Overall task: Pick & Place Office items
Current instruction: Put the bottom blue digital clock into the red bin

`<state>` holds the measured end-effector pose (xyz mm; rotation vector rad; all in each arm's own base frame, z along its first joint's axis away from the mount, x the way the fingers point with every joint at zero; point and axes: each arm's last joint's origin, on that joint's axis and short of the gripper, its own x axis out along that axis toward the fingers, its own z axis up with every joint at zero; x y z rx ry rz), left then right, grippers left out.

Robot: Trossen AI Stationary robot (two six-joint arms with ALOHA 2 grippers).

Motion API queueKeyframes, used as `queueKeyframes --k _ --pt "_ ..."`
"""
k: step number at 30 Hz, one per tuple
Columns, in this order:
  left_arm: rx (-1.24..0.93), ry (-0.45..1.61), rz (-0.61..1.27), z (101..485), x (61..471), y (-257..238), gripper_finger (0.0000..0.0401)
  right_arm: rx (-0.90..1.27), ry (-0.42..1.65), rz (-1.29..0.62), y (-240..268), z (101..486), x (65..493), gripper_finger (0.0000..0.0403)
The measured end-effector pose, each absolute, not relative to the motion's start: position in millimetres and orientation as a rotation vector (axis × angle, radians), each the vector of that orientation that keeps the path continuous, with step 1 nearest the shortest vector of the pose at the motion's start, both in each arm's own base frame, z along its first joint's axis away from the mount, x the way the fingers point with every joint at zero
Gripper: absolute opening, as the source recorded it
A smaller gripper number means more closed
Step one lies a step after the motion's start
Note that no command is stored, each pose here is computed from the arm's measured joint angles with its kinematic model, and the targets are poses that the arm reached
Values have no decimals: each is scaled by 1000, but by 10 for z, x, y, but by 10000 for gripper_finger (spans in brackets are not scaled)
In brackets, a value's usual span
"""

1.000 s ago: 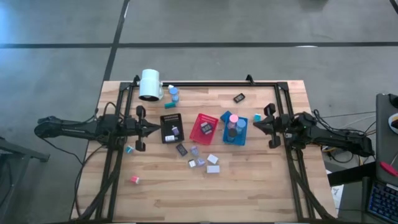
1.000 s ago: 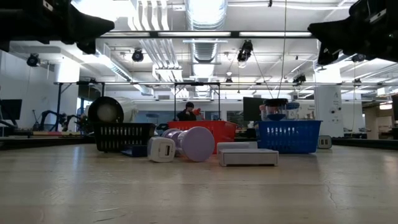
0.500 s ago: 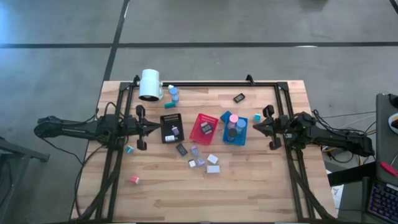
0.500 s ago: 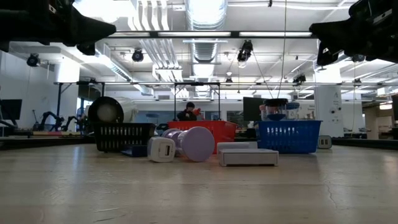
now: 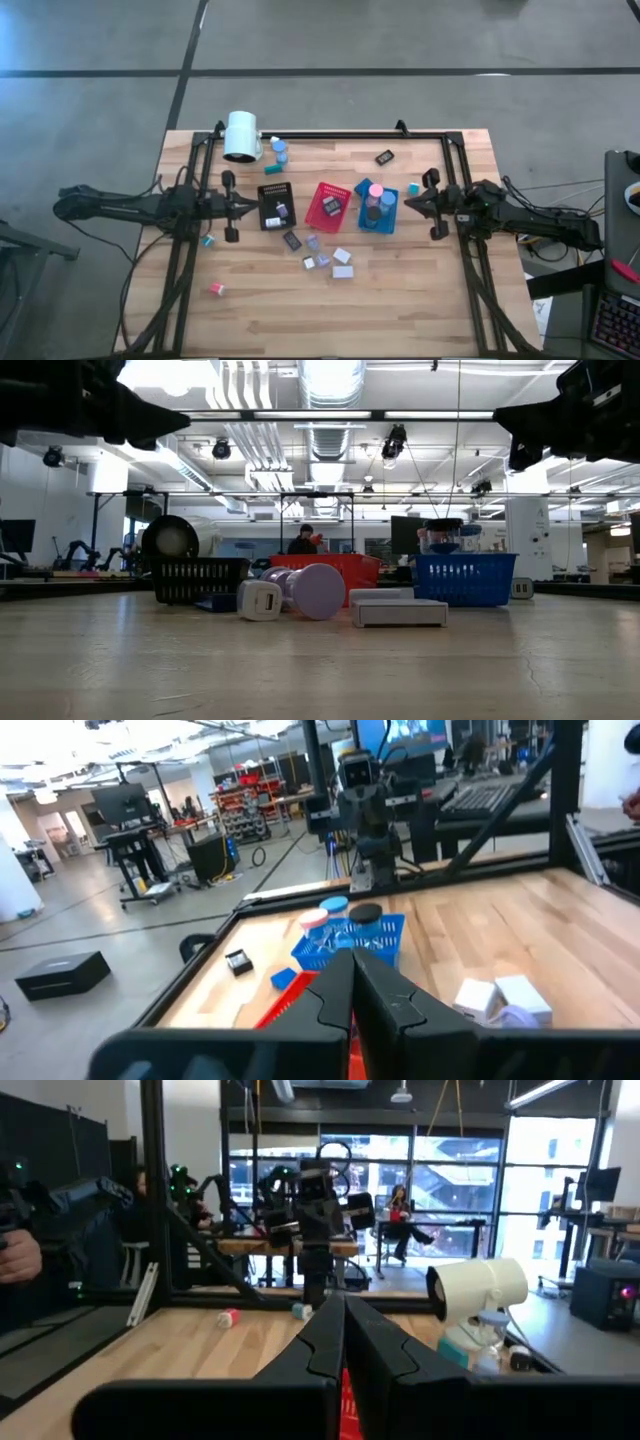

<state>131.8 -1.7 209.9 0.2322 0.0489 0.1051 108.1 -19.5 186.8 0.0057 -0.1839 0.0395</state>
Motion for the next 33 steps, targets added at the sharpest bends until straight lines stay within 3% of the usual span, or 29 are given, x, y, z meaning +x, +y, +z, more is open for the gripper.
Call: queueKeyframes --k 6,19,26,33 --pt "230 11 109 2131 1348 -19 12 23 -172 40 -198 1857 1091 8" --pt "-99 23 108 2192 1479 -26 12 60 -180 41 -198 1865 1089 8" --pt "-135 270 139 2257 1801 -39 12 75 -181 42 -198 1866 1088 8" --pt "-39 754 113 2340 2236 -111 21 104 -181 45 -198 1868 1088 9"
